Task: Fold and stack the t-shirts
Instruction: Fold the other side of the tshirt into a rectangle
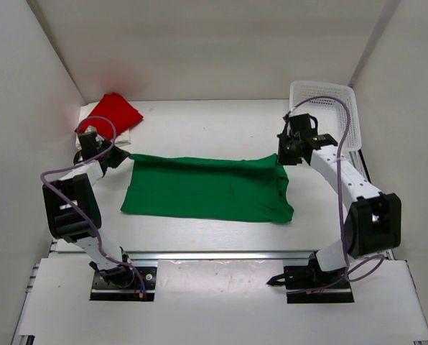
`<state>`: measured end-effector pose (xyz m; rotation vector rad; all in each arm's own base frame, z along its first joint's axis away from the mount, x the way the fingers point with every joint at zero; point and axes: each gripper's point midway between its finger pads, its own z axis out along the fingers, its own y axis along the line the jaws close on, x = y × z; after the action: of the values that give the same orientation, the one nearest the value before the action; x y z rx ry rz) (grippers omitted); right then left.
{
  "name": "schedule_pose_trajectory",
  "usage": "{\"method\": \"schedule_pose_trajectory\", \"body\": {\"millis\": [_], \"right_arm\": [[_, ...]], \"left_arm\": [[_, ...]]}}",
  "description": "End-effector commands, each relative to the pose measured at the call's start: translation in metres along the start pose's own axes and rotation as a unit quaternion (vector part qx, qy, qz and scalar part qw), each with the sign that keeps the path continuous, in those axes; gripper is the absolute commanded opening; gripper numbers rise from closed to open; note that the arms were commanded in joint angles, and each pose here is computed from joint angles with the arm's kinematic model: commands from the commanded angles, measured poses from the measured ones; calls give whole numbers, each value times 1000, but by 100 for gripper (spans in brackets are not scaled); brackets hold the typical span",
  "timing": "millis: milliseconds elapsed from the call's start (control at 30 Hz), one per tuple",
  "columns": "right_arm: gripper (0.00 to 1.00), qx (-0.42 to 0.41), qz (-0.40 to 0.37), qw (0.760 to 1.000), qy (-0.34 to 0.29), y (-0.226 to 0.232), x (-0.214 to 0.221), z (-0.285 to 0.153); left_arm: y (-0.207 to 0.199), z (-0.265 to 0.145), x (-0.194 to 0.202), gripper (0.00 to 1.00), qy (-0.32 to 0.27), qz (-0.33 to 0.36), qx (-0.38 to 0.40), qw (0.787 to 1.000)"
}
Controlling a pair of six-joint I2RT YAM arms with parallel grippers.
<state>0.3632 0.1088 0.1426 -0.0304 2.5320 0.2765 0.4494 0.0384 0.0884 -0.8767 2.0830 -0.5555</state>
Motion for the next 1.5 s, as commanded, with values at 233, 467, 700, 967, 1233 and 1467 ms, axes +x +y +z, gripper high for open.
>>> {"method": "schedule_pose_trajectory", "body": {"millis": [233,467,700,967,1233,1467], "right_arm": [[0,-8,48,994,-94,-22,26,-32],[0,-18,84,994,-75,-23,94,-13],[25,2,122,991,-52,-35,137,2],[21,-33,76,989,-119,-4,82,-19],[24,-119,2,988,-96,68,47,31],[39,-119,-15,990,-70,89,38,74]], "left_arm": [[-26,-50,-4,0,-43,24,41,998],[22,-45,29,0,-12,-2,-6,1000],[25,-39,34,28,15,-53,8,998],[-11,-81,6,31,-102,-32,47,993],[-49,-53,80,26,-32,40,72,996],[-41,-24,126,19,70,-31,104,992]]}}
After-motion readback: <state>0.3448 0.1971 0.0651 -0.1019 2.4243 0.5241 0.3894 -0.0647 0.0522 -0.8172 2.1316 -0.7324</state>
